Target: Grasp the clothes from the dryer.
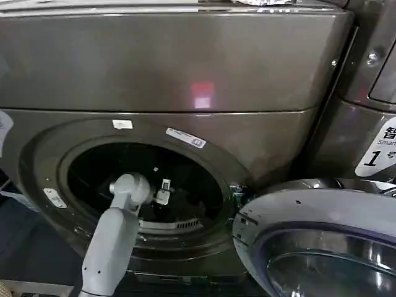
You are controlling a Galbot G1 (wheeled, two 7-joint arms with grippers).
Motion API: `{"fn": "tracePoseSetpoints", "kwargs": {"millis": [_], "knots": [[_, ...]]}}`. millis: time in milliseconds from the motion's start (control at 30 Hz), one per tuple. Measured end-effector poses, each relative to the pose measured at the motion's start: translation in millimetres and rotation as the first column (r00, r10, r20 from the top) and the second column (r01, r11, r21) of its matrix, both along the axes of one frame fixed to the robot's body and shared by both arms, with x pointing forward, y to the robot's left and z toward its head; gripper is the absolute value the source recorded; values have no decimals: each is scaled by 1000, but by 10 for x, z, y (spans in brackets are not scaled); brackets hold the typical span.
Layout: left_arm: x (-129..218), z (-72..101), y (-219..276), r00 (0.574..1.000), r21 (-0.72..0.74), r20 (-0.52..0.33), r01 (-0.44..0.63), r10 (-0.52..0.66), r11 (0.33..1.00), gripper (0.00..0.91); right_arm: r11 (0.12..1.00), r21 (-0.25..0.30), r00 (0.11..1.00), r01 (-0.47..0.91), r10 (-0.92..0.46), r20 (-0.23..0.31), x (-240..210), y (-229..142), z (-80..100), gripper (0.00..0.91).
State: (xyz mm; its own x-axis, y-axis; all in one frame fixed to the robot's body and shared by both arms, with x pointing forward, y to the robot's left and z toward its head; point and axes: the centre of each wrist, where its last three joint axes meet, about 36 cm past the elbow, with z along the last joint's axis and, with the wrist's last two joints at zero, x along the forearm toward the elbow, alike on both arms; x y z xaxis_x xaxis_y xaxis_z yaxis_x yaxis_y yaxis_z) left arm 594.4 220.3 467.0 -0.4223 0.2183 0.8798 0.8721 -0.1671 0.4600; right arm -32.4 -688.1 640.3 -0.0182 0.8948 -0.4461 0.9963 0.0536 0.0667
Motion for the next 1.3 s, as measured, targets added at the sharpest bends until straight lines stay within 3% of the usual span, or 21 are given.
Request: {"fn": "tracePoseSetpoints", "kwargs": {"millis": [167, 233, 433, 833, 1033, 1300], "knots": [[52, -65, 6, 999, -31, -32, -6, 5, 1000, 80, 1000, -2, 1000, 0, 0, -1, 6, 9, 6, 907], [73, -90, -6, 999, -42, -43, -8, 6, 999, 0, 1000, -1, 1000, 1, -1, 1, 10, 10, 0, 907], [116, -169, -23, 998, -69, -66, -17, 12, 997, 0, 1000, 0, 1000, 3, -3, -2, -3, 5, -3, 907], [116, -167, 41, 998, -147, -57, -45, 37, 988, 0, 1000, 6, 1000, -5, 5, 0, 36, -7, -45, 907], [87, -54, 84, 998, -211, -6, -66, 67, 975, 0, 1000, 2, 1000, -8, 8, -3, 49, 1, -37, 907], [115, 80, 115, 969, -365, 140, -140, 203, 920, 0, 1000, 5, 1000, -14, 14, -7, 68, 14, -57, 907]]}}
